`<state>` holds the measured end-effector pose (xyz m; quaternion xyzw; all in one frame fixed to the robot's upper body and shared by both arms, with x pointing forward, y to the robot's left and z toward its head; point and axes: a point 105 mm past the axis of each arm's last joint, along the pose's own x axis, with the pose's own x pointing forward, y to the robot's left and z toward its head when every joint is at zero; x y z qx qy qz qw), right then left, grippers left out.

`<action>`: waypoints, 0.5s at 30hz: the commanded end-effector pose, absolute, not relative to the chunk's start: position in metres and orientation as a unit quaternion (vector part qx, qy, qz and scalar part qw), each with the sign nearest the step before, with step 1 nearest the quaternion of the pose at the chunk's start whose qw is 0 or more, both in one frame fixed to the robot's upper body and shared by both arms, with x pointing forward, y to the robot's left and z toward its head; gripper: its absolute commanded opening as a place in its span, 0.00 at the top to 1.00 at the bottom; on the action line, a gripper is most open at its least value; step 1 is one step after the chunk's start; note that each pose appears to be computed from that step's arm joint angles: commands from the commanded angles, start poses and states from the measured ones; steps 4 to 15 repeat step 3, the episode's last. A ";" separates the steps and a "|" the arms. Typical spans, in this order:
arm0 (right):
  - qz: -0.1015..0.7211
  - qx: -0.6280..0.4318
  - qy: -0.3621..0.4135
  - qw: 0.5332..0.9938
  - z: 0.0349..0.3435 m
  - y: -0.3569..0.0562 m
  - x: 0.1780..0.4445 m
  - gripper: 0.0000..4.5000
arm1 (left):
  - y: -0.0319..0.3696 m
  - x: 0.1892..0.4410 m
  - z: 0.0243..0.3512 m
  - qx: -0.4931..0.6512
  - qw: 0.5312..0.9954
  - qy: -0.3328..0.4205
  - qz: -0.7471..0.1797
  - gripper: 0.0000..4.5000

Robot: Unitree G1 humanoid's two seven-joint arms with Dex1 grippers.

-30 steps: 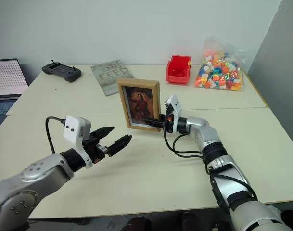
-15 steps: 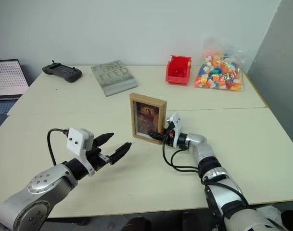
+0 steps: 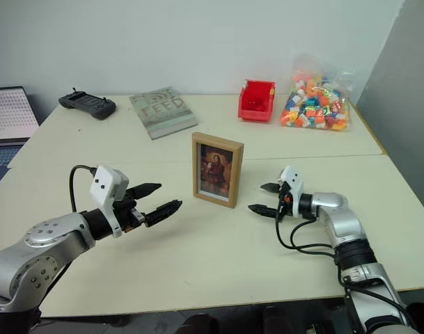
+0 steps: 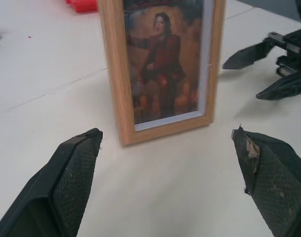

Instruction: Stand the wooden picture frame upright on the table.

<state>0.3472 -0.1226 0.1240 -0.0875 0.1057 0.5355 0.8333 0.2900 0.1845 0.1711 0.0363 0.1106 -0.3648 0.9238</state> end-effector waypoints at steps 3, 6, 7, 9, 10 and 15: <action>0.577 -0.093 0.069 0.809 0.196 -0.128 0.323 0.01 | 0.219 0.301 0.212 0.042 0.920 0.107 -0.376 0.00; 0.577 -0.093 0.069 0.809 0.196 -0.128 0.323 0.01 | 0.219 0.301 0.212 0.042 0.920 0.107 -0.376 0.00; 0.577 -0.093 0.069 0.809 0.196 -0.128 0.323 0.01 | 0.219 0.301 0.212 0.042 0.920 0.107 -0.376 0.00; 0.577 -0.093 0.069 0.809 0.196 -0.128 0.323 0.01 | 0.219 0.301 0.212 0.042 0.920 0.107 -0.376 0.00; 0.577 -0.093 0.069 0.809 0.196 -0.128 0.323 0.01 | 0.219 0.301 0.212 0.042 0.920 0.107 -0.376 0.00; 0.577 -0.093 0.069 0.809 0.196 -0.128 0.323 0.01 | 0.219 0.301 0.212 0.042 0.920 0.107 -0.376 0.00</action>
